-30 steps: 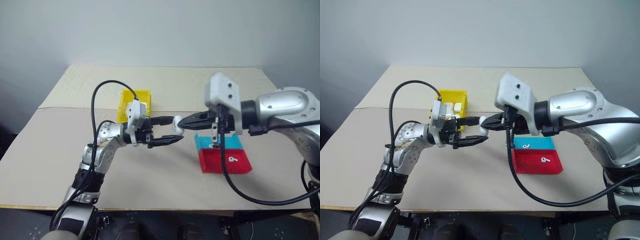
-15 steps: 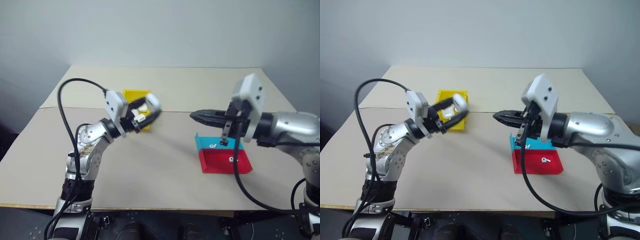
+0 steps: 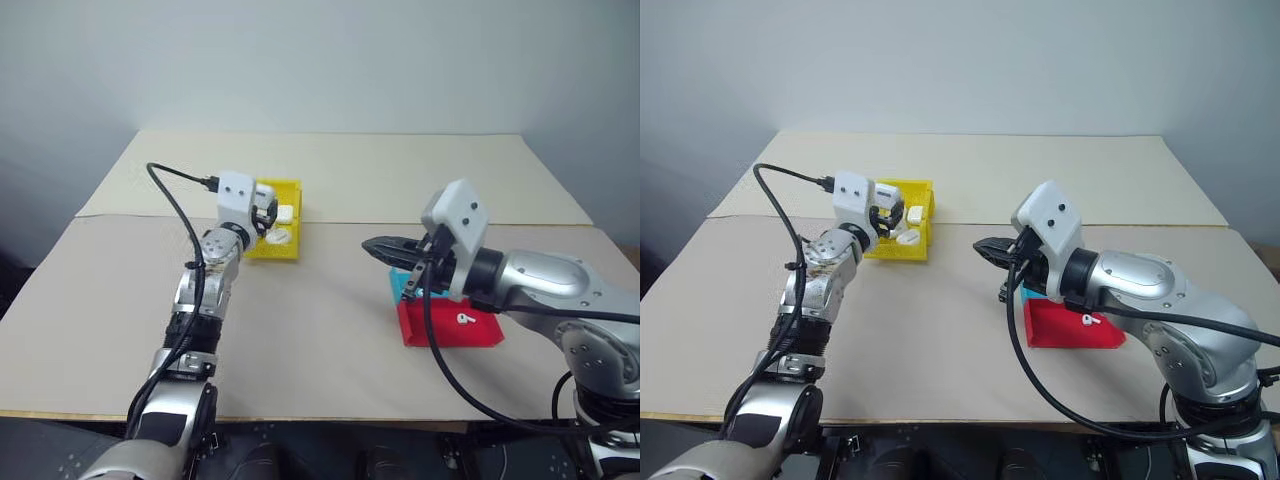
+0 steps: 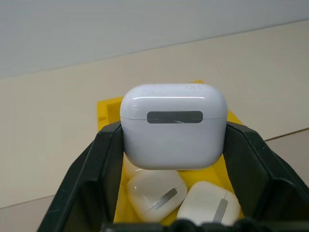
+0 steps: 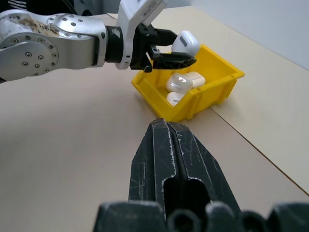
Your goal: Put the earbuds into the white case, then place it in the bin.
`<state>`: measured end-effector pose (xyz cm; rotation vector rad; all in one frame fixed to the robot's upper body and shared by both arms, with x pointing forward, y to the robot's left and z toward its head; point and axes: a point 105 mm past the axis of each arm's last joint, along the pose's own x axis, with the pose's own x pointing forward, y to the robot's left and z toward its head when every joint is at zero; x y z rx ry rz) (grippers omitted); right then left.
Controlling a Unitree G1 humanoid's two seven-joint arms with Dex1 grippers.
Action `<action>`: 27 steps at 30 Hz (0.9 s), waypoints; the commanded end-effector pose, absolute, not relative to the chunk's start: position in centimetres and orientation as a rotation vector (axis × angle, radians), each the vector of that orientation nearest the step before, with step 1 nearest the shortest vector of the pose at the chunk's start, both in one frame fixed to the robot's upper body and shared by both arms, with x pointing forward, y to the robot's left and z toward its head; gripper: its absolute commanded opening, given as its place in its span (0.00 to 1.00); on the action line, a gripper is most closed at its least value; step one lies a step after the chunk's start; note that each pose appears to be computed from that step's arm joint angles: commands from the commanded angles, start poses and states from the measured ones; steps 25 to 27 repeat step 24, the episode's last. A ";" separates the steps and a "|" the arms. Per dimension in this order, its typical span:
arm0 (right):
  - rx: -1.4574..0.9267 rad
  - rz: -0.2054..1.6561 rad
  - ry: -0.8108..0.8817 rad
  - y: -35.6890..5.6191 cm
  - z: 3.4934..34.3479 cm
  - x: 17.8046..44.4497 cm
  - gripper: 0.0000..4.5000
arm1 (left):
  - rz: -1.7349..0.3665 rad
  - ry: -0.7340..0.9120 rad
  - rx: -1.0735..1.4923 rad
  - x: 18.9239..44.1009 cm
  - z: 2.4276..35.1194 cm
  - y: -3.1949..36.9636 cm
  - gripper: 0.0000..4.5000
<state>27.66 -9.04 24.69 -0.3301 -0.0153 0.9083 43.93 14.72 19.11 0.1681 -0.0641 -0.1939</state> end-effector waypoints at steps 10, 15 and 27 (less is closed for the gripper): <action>-0.342 0.931 -0.036 -9.4 24.2 26.5 0.00 | -0.378 -0.242 0.164 38.2 22.5 17.1 0.99; -0.422 0.969 -0.004 -10.3 21.1 25.8 0.00 | -0.675 -0.136 0.261 30.8 21.8 17.9 0.99; -0.431 1.043 -0.041 -11.7 20.2 24.7 0.00 | -0.834 0.020 0.265 23.2 21.9 19.8 0.99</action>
